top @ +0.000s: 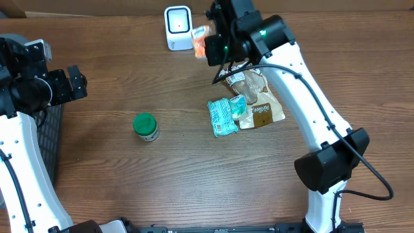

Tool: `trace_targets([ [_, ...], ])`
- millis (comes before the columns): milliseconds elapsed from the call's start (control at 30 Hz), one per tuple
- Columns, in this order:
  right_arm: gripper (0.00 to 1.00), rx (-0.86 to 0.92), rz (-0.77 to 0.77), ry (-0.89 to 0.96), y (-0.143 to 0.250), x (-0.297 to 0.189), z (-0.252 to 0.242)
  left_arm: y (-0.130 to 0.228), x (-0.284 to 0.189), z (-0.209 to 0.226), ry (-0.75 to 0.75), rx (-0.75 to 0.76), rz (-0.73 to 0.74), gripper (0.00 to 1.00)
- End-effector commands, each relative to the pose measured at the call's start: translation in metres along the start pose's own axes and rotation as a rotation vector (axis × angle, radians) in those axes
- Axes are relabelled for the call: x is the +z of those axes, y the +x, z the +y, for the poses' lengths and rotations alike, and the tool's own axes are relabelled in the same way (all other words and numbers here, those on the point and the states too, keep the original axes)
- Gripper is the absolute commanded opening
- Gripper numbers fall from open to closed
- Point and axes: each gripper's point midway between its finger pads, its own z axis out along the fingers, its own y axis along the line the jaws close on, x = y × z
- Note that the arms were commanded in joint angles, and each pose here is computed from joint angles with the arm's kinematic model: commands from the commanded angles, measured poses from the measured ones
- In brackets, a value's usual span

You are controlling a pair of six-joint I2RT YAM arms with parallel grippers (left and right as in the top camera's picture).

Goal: Scan the item barcode
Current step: 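Lift the orange Kleenex pack and hold it before the scanner, then carry the orange pack right and lower it beside the snack bag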

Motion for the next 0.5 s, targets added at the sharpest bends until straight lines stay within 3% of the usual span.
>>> trace_targets([
  [0, 0.04, -0.043, -0.142, 0.273, -0.029, -0.017, -0.031, -0.001, 0.001, -0.003, 0.013, 0.015, -0.002, 1.00],
  [200, 0.04, -0.207, -0.291, 0.450, -0.067, -0.008, -0.033, -0.001, 0.001, -0.003, 0.013, 0.015, -0.002, 1.00],
  [467, 0.04, -0.604, -0.389, 0.505, -0.104, 0.073, -0.018, -0.001, 0.001, -0.003, 0.013, 0.015, -0.002, 1.00],
])
